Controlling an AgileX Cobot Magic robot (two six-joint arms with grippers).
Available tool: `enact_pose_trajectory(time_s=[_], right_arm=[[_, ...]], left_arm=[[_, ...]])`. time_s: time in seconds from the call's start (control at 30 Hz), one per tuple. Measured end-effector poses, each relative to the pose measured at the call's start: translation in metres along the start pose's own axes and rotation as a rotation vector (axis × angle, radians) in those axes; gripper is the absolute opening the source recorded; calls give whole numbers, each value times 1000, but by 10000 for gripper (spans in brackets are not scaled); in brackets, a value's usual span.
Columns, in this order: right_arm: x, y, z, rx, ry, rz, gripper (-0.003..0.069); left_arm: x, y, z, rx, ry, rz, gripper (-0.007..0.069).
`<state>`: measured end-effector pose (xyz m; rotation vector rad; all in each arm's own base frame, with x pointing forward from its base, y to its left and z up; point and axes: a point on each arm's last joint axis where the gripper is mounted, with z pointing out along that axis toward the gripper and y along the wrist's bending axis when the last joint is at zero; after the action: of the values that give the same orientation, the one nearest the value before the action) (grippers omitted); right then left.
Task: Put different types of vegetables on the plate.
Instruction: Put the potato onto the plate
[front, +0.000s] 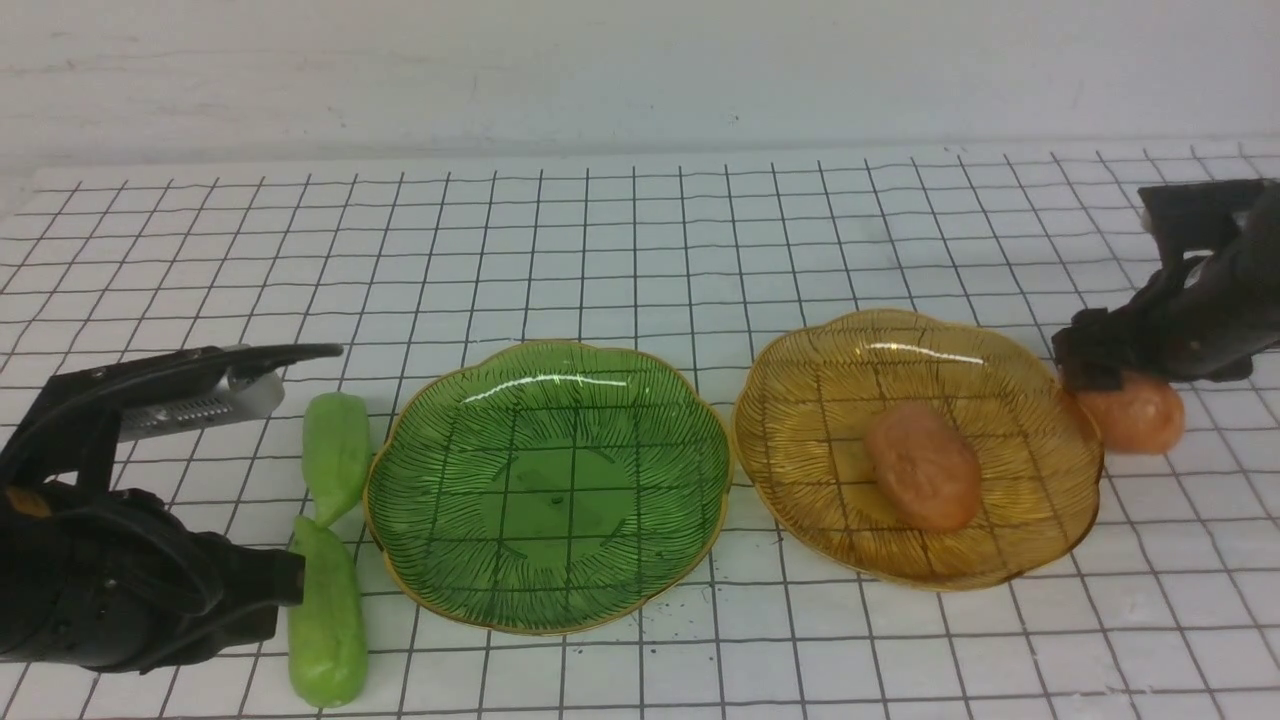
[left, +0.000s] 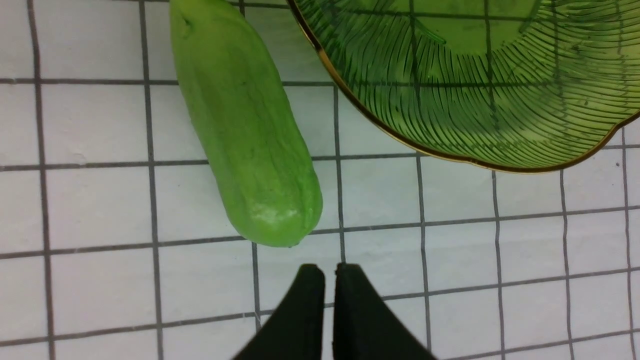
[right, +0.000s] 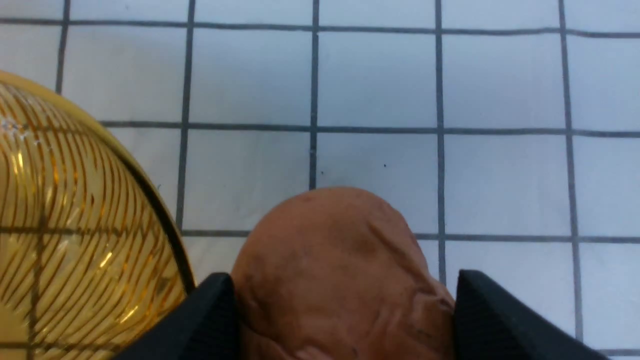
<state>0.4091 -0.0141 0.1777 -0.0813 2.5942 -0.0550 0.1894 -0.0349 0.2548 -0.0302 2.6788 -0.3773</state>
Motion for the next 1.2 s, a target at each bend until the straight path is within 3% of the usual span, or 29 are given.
enact_pose_trajectory(time_s=[0.23, 0.33, 0.43, 0.63, 0.93, 1.2], right_arm=[[-24, -6, -35, 38, 18, -51, 491], [-39, -9, -71, 45, 39, -14, 491], [-41, 0, -105, -53, 129, 104, 491], [-36, 39, -85, -225, 228, 88, 491], [-26, 70, -42, -236, 318, 11, 491], [-24, 68, -44, -210, 383, 15, 647]], left_arm=[[0, 0, 0, 0, 2, 0, 14], [0, 0, 0, 0, 3, 0, 14], [0, 0, 0, 0, 5, 0, 14], [0, 0, 0, 0, 5, 9, 31], [0, 0, 0, 0, 5, 9, 164], [0, 0, 1, 0, 7, 0, 297]])
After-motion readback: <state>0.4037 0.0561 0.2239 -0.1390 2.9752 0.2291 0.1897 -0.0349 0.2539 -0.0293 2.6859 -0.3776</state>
